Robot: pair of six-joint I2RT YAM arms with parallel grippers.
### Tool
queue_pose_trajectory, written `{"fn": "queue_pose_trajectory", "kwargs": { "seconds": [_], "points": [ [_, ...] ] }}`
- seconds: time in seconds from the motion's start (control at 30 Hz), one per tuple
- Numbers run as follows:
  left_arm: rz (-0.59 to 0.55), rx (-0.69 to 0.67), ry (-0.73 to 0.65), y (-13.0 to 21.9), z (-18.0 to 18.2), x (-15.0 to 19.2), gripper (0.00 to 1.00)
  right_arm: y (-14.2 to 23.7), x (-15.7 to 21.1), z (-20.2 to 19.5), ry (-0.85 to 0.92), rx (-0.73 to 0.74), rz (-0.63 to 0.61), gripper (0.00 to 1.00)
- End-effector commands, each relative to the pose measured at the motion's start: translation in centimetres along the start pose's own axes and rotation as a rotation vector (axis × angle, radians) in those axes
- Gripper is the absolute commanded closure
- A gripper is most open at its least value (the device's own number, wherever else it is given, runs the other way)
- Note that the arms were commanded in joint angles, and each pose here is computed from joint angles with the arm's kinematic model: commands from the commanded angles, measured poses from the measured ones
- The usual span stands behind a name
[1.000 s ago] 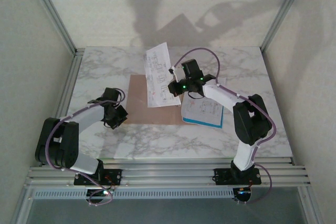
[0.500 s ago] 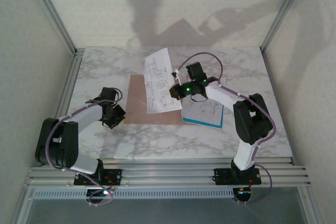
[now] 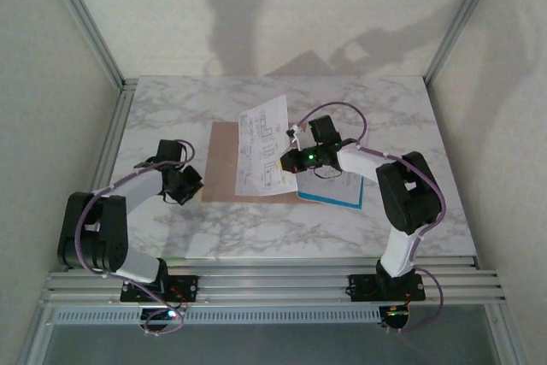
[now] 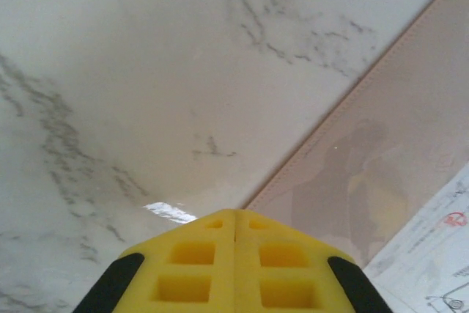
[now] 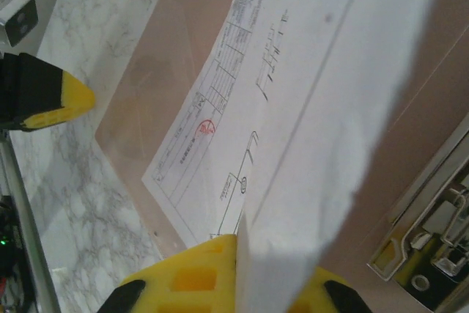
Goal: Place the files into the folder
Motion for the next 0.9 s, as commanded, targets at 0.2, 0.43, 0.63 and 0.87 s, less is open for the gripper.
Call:
{"fn": "queue_pose_trajectory", "kwargs": {
  "seconds": [0.2,0.43,0.63,0.87],
  "points": [
    [0.039,0.042,0.035,-1.4,0.2,0.6,1.0,-1.6,0.1,-0.7,-0.087,-0.065,-0.012,1.0],
    [0.043,0.032,0.034,-1.7,0.4,0.7,1.0,-2.8,0.3,-0.4,-0.101,-0.085,0.006,1.0],
    [0.053,0.025,0.035,-1.8,0.8,1.1,1.0,-3.8,0.4,0.0,-0.113,-0.096,0.013,1.0],
    [0.058,0.023,0.032,-1.8,0.9,1.2,1.0,-4.9,0.3,0.3,-0.137,-0.106,0.0,1.0]
  ]
}}
Point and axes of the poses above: each hand's point on the last joint's axis, 136 mm out from that joint toward the fingers, its own y axis back along the fingers, its own z axis along the line the jaws close on, x = y × z, the point moved 3 cm from there along y, back along the fingers, and after that the axes turned 11 degrees about -y, right-handed, at the moved point
